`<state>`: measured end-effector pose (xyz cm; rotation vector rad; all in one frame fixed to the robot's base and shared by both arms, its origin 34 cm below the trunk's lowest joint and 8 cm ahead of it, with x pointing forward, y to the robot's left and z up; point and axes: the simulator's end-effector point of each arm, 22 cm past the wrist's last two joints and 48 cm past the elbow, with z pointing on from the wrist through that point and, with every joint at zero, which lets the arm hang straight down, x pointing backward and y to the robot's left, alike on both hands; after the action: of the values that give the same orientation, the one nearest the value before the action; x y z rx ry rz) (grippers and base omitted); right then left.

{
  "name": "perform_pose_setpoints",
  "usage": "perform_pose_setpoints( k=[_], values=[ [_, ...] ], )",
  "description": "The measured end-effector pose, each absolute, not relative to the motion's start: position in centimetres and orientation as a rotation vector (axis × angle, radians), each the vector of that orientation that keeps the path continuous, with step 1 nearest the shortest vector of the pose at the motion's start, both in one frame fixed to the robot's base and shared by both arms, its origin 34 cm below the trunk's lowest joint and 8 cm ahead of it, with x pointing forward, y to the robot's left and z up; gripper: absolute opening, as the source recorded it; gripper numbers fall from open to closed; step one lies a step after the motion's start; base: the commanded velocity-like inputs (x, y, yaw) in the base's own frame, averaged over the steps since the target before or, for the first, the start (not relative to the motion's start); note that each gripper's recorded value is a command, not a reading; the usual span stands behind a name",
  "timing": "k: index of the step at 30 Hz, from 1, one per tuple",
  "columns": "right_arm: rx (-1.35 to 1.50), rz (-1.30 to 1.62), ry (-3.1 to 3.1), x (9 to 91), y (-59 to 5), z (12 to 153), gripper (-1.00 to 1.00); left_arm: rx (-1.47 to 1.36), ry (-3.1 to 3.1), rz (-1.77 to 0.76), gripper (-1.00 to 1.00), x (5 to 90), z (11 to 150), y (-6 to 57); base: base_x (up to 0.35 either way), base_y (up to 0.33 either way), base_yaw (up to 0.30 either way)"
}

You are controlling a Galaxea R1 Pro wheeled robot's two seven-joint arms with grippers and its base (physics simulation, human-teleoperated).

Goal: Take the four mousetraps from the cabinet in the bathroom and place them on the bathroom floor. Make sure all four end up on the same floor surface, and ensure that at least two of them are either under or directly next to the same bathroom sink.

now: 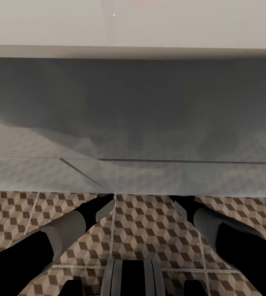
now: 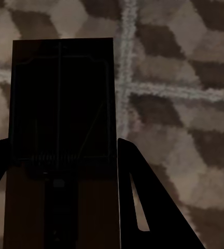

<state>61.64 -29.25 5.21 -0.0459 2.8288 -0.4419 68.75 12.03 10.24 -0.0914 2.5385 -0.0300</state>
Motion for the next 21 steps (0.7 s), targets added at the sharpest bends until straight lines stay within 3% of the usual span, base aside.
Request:
perform_pose_setpoints(
  k=[21],
  values=[
    [-0.037, -0.448, 2.819, 61.9, -29.3, 5.3, 1.0, -0.074, 2.576, 0.021, -1.0, 67.4, 9.1, 13.2, 0.0, 0.0, 0.0]
  ],
)
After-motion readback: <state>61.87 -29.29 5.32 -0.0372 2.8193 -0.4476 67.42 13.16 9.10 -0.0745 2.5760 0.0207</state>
